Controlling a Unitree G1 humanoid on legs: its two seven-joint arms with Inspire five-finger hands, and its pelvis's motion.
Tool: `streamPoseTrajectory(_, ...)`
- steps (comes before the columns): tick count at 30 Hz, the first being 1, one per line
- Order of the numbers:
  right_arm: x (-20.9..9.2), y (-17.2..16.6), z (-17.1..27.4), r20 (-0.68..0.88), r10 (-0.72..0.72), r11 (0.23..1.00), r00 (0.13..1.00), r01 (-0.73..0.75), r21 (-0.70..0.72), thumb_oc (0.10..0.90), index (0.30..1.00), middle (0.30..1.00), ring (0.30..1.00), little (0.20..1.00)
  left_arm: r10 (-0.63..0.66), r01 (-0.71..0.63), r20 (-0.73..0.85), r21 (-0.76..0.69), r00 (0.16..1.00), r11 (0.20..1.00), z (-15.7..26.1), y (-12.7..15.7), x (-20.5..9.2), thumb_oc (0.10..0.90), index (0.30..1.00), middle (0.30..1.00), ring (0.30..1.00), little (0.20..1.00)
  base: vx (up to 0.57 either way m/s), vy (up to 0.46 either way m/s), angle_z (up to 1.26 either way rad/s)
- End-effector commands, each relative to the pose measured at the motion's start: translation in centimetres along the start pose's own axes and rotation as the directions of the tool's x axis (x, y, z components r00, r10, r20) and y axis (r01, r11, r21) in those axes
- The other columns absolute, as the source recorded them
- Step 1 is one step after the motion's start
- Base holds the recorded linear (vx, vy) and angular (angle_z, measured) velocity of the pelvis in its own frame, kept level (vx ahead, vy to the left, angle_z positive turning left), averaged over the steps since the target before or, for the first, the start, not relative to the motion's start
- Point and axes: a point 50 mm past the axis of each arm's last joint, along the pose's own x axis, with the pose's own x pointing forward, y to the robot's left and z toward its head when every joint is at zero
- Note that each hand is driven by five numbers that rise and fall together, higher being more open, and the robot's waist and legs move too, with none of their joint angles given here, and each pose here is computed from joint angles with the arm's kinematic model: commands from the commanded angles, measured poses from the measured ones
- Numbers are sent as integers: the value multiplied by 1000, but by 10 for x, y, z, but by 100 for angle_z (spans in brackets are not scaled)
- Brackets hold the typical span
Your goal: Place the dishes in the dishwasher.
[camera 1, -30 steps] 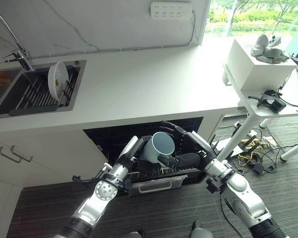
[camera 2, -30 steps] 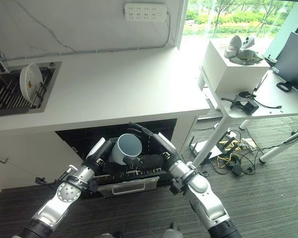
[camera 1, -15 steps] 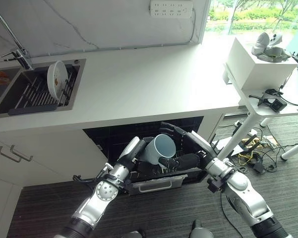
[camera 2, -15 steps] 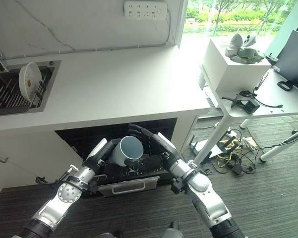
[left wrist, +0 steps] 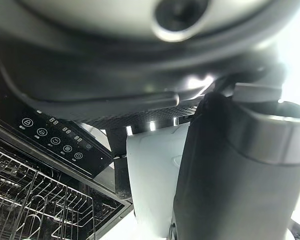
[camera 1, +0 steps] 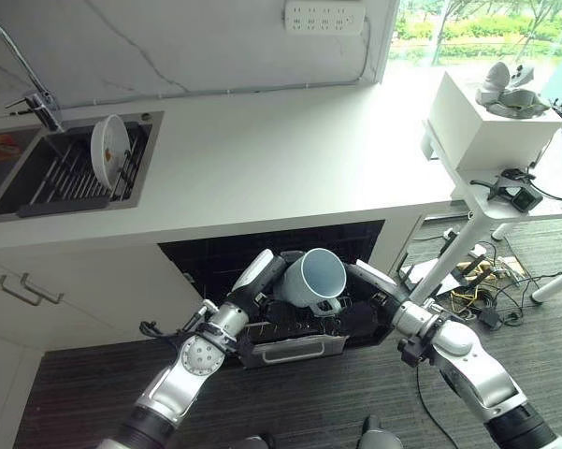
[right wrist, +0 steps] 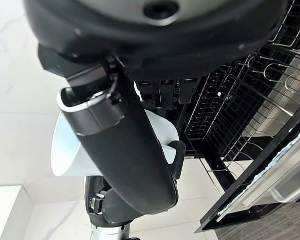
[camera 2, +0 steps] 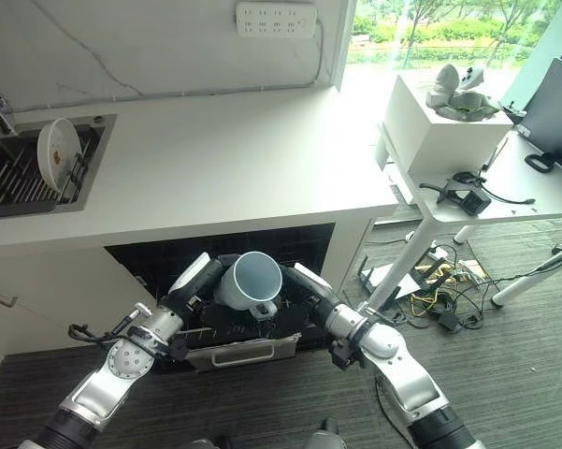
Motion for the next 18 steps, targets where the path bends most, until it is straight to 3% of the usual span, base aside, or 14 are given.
streamPoseTrajectory(1,8,4,37,183,65,996,981,-53,-71,800,900,900,900,900,61,-67,391,2,918,998,70,27,24,400,300,300,300,300,0,0,0)
streamPoseTrajectory(10,8,5,40,197,70,995,978,-54,-84,800,900,900,900,900,51,-48,381,-18,923,999,70,26,25,400,300,300,300,300,0,0,0)
streamPoseTrajectory(18,7,3,54,332,-8,1000,943,12,-10,800,900,900,900,900,87,-62,341,-84,936,995,64,24,27,400,300,300,300,300,0,0,0)
